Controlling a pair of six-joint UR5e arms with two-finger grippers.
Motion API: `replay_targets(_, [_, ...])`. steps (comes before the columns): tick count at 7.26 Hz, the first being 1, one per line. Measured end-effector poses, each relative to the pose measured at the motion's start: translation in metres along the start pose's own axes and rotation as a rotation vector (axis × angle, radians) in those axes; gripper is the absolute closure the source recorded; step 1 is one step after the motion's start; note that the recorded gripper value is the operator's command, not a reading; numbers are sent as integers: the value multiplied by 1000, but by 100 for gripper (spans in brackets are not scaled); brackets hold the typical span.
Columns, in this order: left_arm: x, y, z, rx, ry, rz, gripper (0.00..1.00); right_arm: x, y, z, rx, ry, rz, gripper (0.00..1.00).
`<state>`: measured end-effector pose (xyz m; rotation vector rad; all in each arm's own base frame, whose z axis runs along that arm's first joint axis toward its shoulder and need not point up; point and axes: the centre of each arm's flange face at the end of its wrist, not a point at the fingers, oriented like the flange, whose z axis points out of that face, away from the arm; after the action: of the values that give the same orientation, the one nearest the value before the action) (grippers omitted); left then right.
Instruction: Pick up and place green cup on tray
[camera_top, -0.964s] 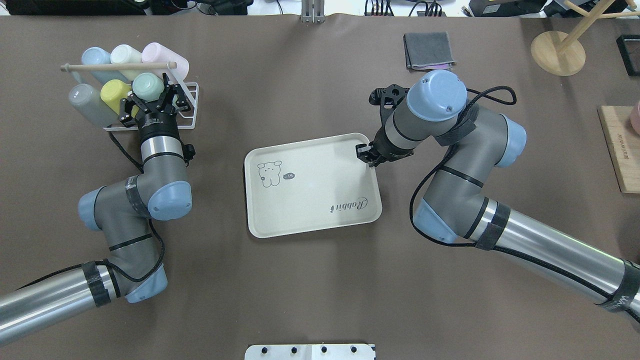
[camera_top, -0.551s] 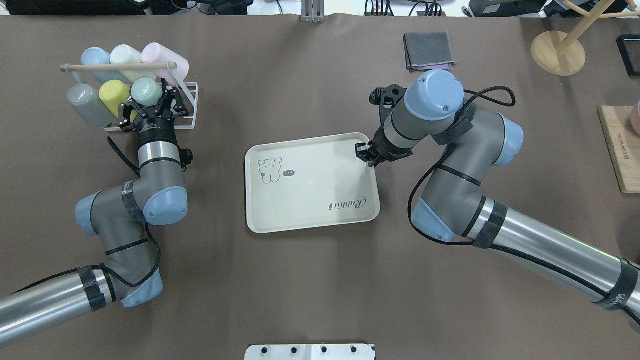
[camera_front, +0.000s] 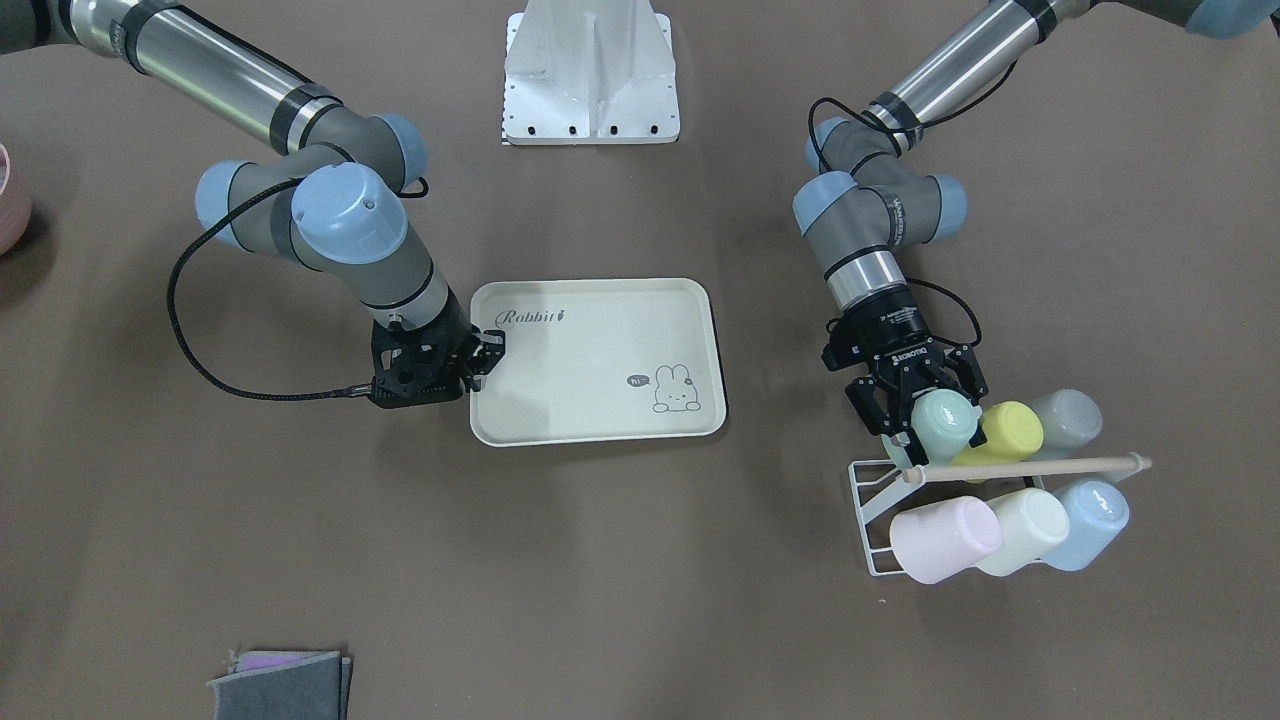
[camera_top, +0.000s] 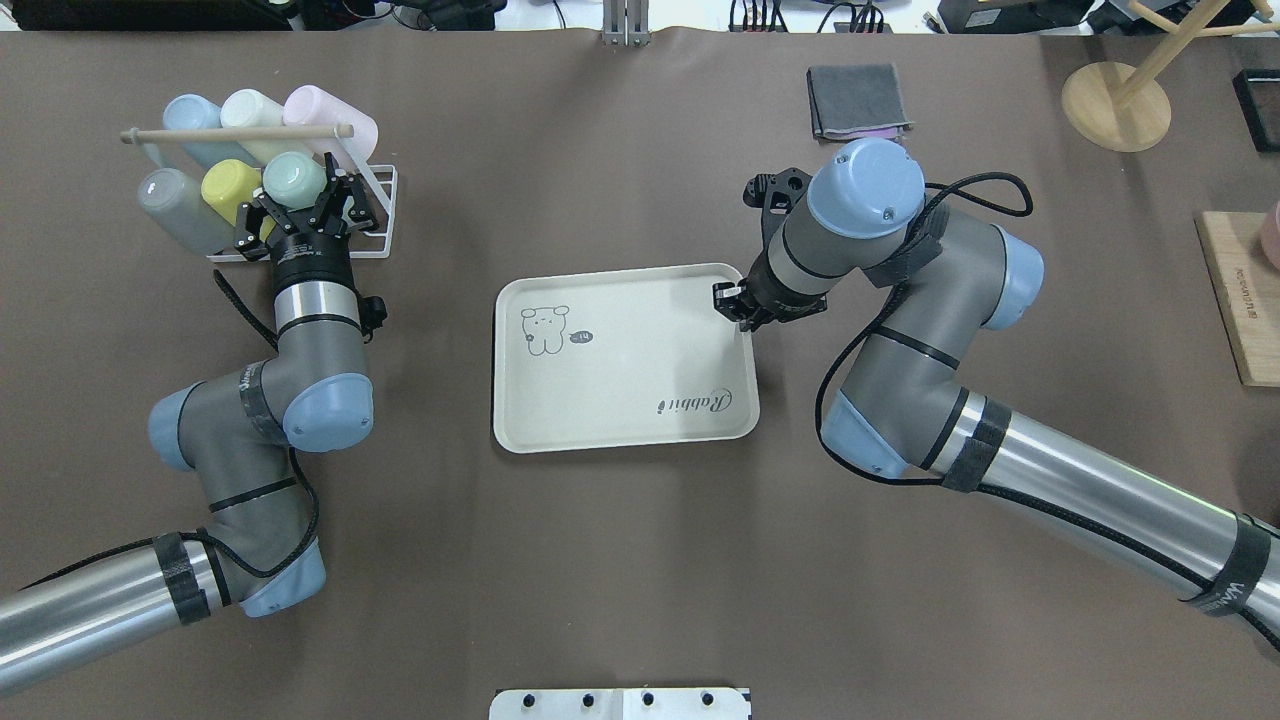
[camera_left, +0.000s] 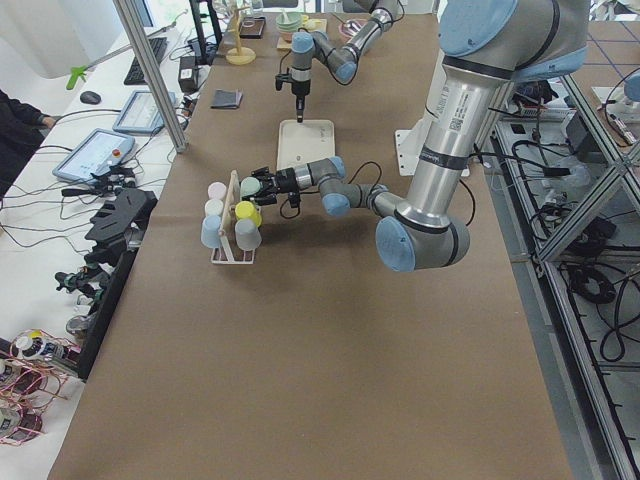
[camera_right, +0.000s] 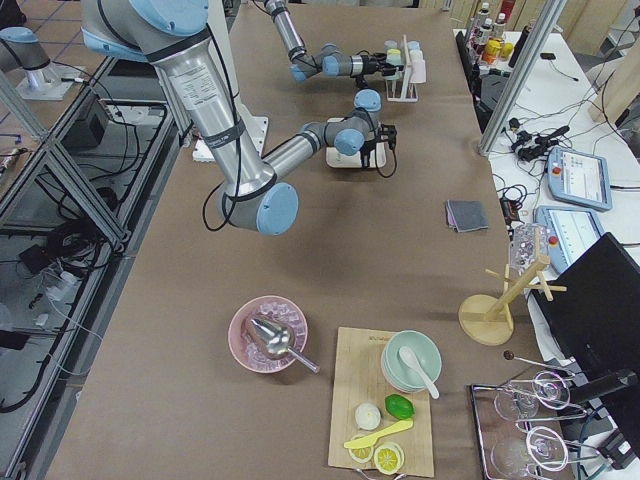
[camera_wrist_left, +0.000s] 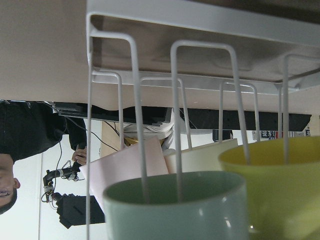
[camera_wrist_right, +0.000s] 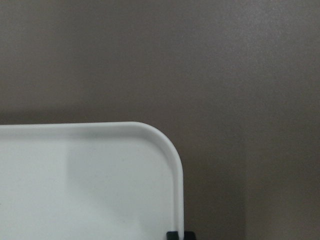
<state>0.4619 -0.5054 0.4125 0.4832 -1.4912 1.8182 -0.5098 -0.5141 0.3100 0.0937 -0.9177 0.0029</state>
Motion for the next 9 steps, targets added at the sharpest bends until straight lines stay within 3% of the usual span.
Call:
replay_targets(1, [-4,8,-3,-1,-8,7,82,1,0,2,-1,3,3,86])
replay_targets(2, [-8,16,-6,-3,-16,14,82,2,-1,3,-1,5,6,56])
replay_targets(3, [-11,23,-8,-6,-24,11,82,2,-1,3,-2,6,12,34])
replay_targets(5, [-8,34,-9,-27,-41,3,85,3,-1,3,-2,5,32,0])
replay_targets(7, [-2,67,-3,-71,-76,-23,94,10,-9,-5,6,6,41,0])
replay_targets(9, [-6,130,-2,-106,-113,-71,97,43,-37,-28,8,7,68,0])
